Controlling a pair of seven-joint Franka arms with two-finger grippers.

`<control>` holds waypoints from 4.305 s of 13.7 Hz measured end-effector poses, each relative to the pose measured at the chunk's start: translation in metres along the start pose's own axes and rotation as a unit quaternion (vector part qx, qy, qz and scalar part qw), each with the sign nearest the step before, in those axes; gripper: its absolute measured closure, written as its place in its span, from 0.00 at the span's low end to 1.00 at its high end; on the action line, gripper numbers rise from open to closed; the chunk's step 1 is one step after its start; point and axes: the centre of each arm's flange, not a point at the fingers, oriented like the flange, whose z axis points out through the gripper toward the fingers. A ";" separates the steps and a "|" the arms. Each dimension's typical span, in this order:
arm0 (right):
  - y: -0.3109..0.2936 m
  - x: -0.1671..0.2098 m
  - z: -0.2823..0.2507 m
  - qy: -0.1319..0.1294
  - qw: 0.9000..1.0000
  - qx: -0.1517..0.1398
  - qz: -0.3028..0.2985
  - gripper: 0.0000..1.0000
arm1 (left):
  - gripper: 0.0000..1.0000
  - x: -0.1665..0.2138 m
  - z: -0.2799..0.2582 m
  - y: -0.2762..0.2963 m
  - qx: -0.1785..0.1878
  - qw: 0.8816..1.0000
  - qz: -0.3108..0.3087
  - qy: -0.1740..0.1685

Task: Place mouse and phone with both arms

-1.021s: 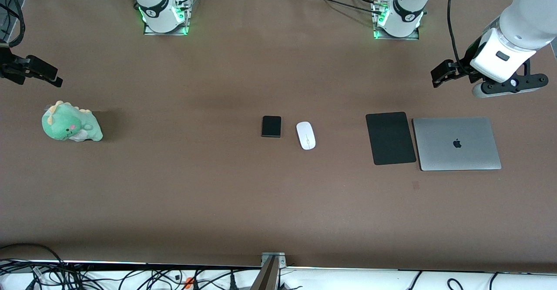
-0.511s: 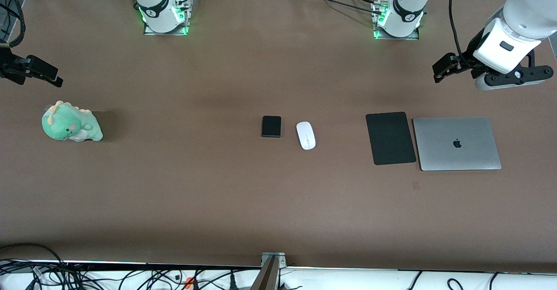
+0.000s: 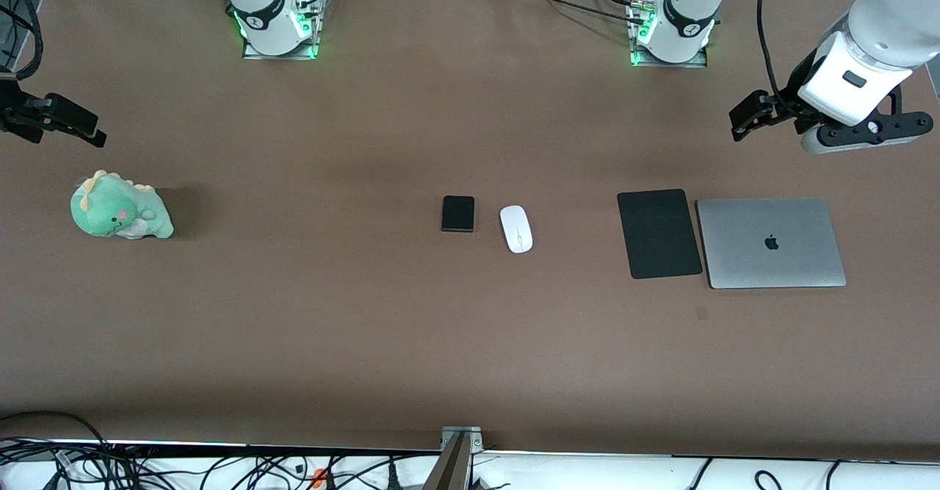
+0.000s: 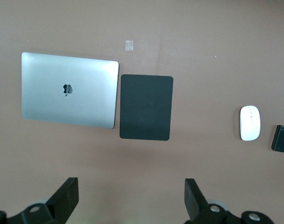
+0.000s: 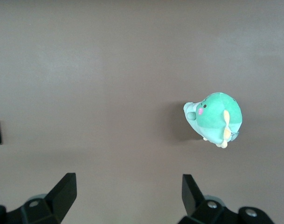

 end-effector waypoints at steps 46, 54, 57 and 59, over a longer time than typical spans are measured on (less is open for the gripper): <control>-0.328 0.014 0.237 0.000 1.000 -0.010 0.012 0.00 | 0.00 0.008 0.012 0.003 0.002 1.000 0.006 -0.006; -0.454 -0.041 0.327 0.042 0.996 0.034 0.067 0.00 | 0.00 0.010 0.017 0.004 0.003 1.000 0.006 -0.011; -0.475 -0.055 0.363 0.050 0.997 0.039 0.053 0.00 | 0.00 0.011 0.018 0.004 0.003 1.000 0.006 -0.011; -0.488 -0.066 0.382 0.052 0.997 0.039 0.040 0.00 | 0.00 0.011 0.018 0.004 0.003 1.000 0.006 -0.011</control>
